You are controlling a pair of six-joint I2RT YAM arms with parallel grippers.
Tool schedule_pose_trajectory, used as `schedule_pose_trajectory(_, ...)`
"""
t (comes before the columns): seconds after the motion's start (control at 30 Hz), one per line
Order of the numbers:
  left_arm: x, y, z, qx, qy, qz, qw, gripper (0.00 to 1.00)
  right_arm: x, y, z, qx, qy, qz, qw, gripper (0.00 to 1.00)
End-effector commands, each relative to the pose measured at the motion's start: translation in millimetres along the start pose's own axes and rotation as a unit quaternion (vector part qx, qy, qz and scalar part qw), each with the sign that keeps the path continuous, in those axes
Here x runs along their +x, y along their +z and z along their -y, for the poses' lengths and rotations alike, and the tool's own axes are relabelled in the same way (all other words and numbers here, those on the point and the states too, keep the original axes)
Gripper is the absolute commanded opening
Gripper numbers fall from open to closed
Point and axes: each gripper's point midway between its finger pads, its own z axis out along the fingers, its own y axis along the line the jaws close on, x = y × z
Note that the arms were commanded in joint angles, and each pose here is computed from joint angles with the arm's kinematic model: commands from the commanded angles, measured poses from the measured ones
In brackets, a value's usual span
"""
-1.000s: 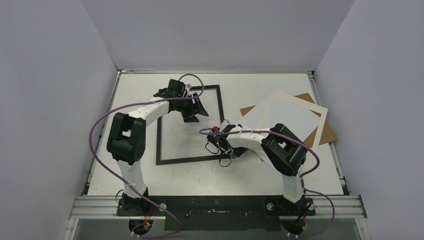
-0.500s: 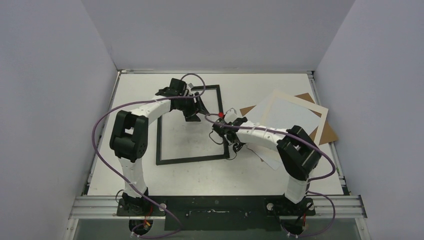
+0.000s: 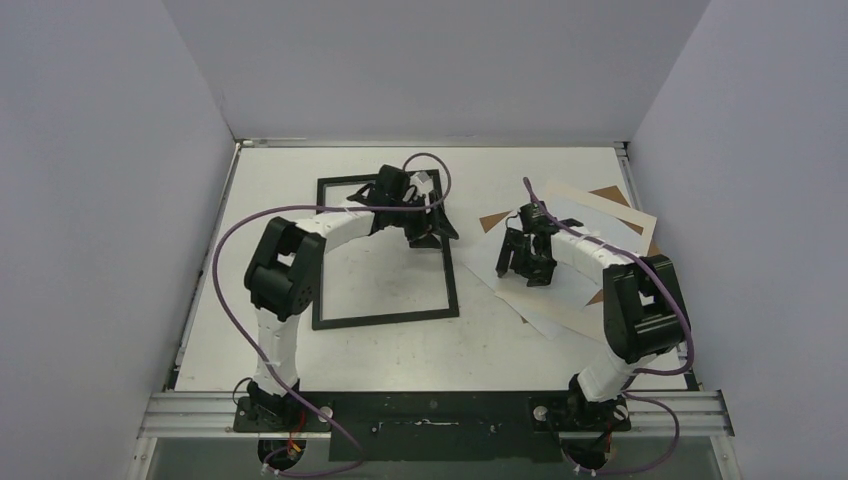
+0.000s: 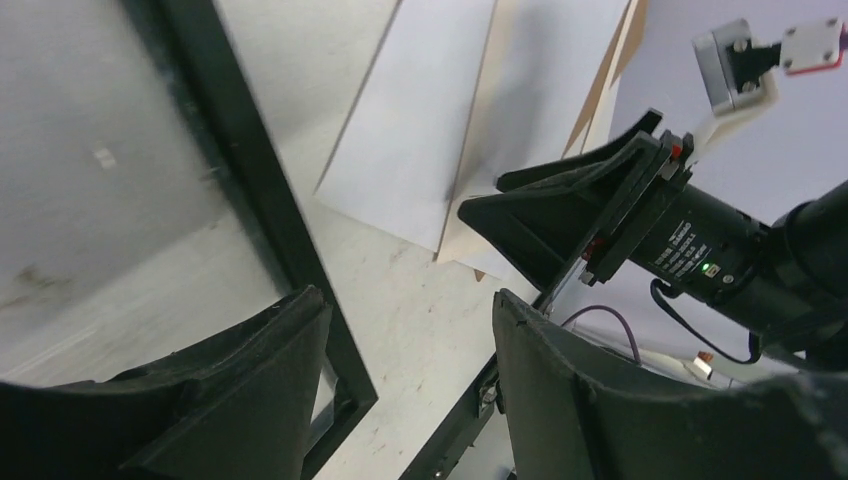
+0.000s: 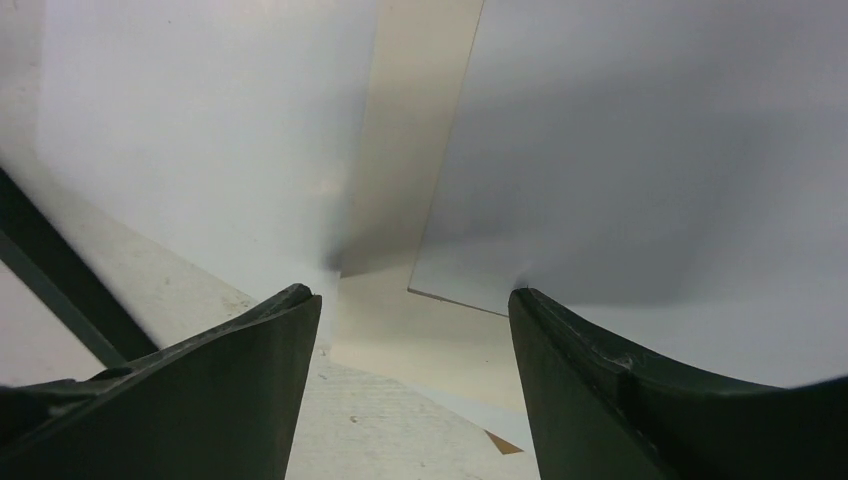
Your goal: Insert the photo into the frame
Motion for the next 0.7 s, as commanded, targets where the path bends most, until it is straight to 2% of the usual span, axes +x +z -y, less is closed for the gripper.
schedule_pose_trajectory(0.0, -2.8, 24.0, 43.6, 0.085, 0.038, -0.001, 0.996, 0.59, -14.2, -5.1, -30.3, -0.111, 0.051, -0.003, 0.993, 0.71)
schedule_pose_trajectory(0.17, 13.1, 51.0, 50.2, 0.103, 0.053, -0.021, 0.993, 0.58, -11.8, 7.2, -20.9, -0.111, 0.06, -0.025, 0.992, 0.69)
schedule_pose_trajectory(0.3, 27.9, 63.4, 50.5, 0.104, 0.047, -0.038, 0.993, 0.45, -3.9, 12.9, -23.1, -0.121, 0.071, -0.047, 0.989, 0.62)
schedule_pose_trajectory(0.43, 45.9, 72.6, 50.4, 0.095, 0.041, -0.049, 0.993, 0.38, -2.3, 13.1, -31.8, -0.141, 0.097, -0.056, 0.984, 0.57)
schedule_pose_trajectory(0.67, 71.1, 80.2, 21.4, -0.006, 0.021, -0.064, 0.998, 0.39, -4.4, 13.8, -42.2, -0.157, 0.148, -0.071, 0.974, 0.56)
